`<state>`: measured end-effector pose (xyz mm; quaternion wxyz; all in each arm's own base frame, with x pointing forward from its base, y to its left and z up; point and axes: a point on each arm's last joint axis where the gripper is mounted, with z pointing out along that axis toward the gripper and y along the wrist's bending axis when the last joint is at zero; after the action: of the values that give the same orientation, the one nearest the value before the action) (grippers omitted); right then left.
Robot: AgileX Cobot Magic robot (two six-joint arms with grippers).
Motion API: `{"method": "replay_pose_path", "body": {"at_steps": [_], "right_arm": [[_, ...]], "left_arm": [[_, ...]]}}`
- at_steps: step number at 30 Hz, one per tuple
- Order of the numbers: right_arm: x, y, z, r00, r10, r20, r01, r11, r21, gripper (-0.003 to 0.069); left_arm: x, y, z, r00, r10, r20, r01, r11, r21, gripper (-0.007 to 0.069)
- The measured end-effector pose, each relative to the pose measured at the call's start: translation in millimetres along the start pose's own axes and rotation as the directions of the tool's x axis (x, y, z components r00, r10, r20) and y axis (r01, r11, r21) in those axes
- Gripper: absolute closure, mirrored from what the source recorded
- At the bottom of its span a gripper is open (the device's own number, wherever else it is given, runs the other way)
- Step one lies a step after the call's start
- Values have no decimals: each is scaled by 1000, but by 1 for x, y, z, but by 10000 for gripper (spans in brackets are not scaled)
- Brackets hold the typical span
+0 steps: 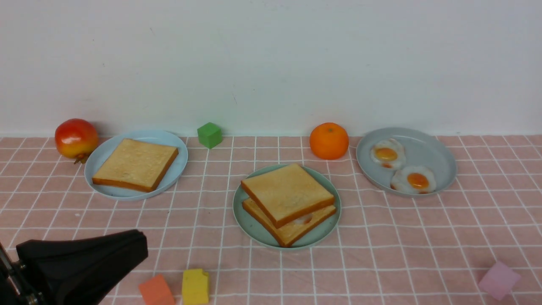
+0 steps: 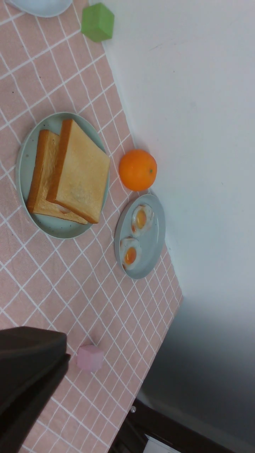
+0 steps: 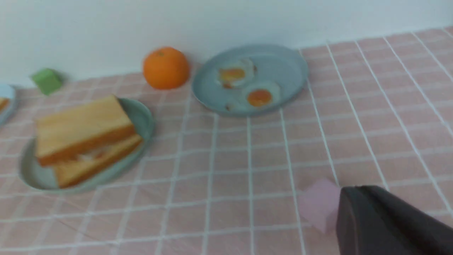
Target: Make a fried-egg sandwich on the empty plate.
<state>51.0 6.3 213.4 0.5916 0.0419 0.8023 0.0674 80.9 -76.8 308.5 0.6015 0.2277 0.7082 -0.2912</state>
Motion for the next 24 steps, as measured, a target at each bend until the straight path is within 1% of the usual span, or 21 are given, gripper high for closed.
{"method": "replay_pose_path", "body": {"at_steps": [3,4,13,24], "right_arm": [[36,-7,11,999,-3,-37,4,1000,19,631],[38,-8,12,999,-3,-40,4,1000,22,631],[37,-9,12,999,32,-22,-31,999,37,631],[37,-10,12,999,36,-17,-35,998,47,624]], "left_arm": [[0,0,0,1000,0,0,0,1000,0,636],[0,0,0,1000,0,2,0,1000,0,635],[2,0,2,1000,-1,-20,1,1000,-2,629],[2,0,2,1000,-1,-23,1,1000,-2,625]]}}
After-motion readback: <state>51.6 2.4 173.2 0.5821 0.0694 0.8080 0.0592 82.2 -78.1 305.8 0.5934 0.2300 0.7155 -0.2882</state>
